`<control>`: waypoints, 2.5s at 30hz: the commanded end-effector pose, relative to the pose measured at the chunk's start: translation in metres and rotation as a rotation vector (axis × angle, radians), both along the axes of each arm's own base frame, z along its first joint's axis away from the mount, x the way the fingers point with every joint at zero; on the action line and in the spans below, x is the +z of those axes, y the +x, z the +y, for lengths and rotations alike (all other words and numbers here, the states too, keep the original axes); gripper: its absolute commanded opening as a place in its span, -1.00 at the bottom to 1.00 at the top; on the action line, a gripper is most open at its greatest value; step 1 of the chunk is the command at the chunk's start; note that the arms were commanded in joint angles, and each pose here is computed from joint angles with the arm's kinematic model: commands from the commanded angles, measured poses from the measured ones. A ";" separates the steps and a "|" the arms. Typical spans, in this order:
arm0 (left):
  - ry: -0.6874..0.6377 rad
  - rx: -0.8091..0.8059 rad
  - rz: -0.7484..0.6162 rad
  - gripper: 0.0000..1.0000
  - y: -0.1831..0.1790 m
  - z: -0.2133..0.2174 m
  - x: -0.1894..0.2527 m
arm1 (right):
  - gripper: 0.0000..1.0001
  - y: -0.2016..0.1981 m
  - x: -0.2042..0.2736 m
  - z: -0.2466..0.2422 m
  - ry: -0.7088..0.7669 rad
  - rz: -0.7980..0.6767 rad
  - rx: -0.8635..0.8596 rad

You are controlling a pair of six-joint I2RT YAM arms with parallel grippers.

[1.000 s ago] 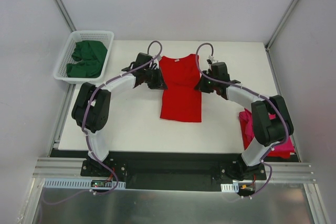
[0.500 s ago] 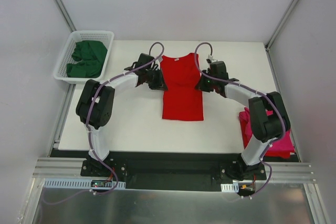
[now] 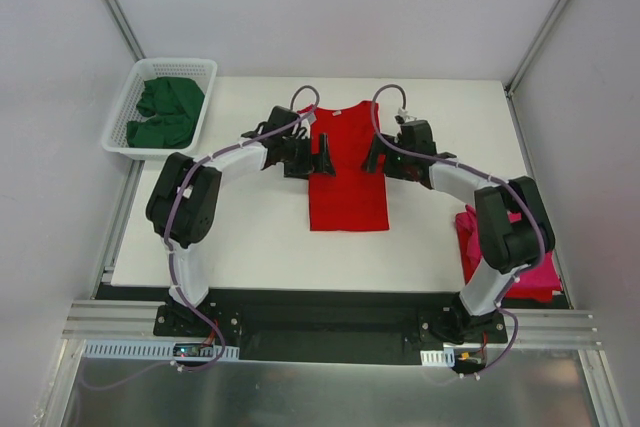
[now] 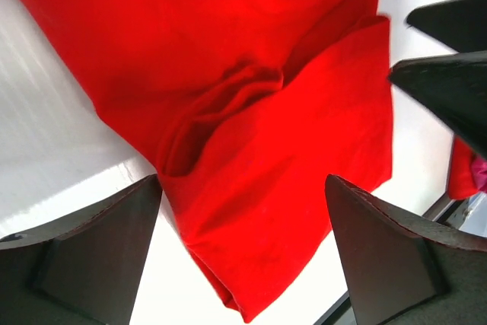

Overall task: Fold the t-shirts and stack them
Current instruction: Fold the folded rectangular tshirt in 1/3 of the way, then grab one side of the 2/3 rectangular tshirt with both arms

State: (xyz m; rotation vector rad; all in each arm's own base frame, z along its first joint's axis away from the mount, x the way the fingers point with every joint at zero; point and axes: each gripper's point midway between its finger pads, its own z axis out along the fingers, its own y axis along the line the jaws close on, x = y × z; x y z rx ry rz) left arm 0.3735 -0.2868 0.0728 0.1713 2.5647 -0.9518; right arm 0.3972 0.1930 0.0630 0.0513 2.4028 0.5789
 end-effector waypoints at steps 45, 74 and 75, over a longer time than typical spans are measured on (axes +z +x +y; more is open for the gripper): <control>-0.126 0.033 0.153 0.80 -0.145 0.014 -0.045 | 0.93 -0.137 -0.032 -0.016 0.195 0.211 0.026; -0.161 0.070 0.254 0.78 -0.176 0.016 -0.086 | 0.93 -0.186 -0.081 -0.015 0.249 0.326 0.034; -0.158 0.072 0.251 0.78 -0.177 0.017 -0.086 | 0.93 -0.186 -0.081 -0.015 0.250 0.326 0.035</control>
